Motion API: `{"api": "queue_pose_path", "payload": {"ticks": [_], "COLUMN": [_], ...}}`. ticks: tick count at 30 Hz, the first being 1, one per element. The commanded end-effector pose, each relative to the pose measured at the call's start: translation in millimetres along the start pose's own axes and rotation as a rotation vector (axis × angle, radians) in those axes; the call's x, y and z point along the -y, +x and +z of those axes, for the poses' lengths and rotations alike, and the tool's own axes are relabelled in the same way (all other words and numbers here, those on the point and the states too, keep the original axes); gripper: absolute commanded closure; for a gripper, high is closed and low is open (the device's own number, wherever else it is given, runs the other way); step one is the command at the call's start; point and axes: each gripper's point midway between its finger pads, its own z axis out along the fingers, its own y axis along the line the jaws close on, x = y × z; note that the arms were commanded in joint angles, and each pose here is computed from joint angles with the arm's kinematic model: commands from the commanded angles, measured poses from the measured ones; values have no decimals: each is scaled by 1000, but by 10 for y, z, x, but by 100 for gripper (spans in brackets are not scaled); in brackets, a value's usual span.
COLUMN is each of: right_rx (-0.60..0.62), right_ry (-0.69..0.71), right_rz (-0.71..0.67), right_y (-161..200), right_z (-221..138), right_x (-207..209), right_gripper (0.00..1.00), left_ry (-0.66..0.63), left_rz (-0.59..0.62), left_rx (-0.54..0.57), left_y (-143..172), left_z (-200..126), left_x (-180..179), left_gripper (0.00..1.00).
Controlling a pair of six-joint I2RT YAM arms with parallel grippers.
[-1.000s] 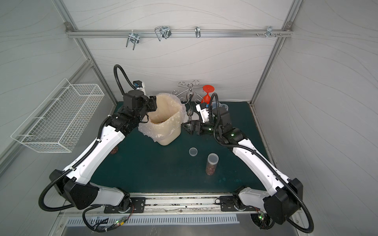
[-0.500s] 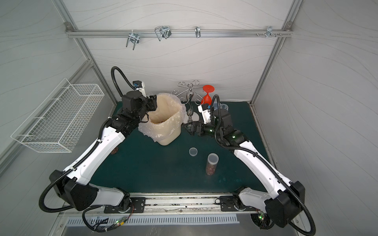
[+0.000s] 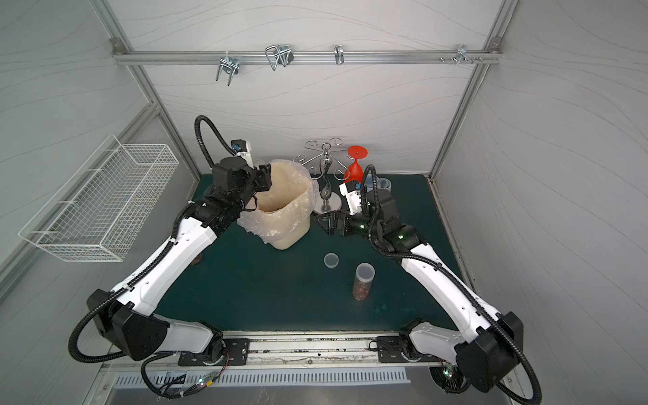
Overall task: Empty the moldy dried flower tea in the jars
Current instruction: Pour the moldy dried flower tea into the trash bin.
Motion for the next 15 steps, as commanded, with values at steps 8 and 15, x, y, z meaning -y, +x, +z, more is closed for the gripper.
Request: {"api": "queue_pose_path", "payload": {"ticks": [8,15], "right_rx": [8,8], "right_ry": [7,9], "right_rz": [-27,-27], "right_y": [-3,6], "right_z": [-70,-95], "right_x": [-6,-8], "right_gripper": [1,1], "left_ry": [-56,-27], "left_rz": [183,42], "left_rx": [135,48], "left_y": [-241,-125], "left_z": [-219,-118], "left_x": [274,98], "left_gripper": [100,100]}}
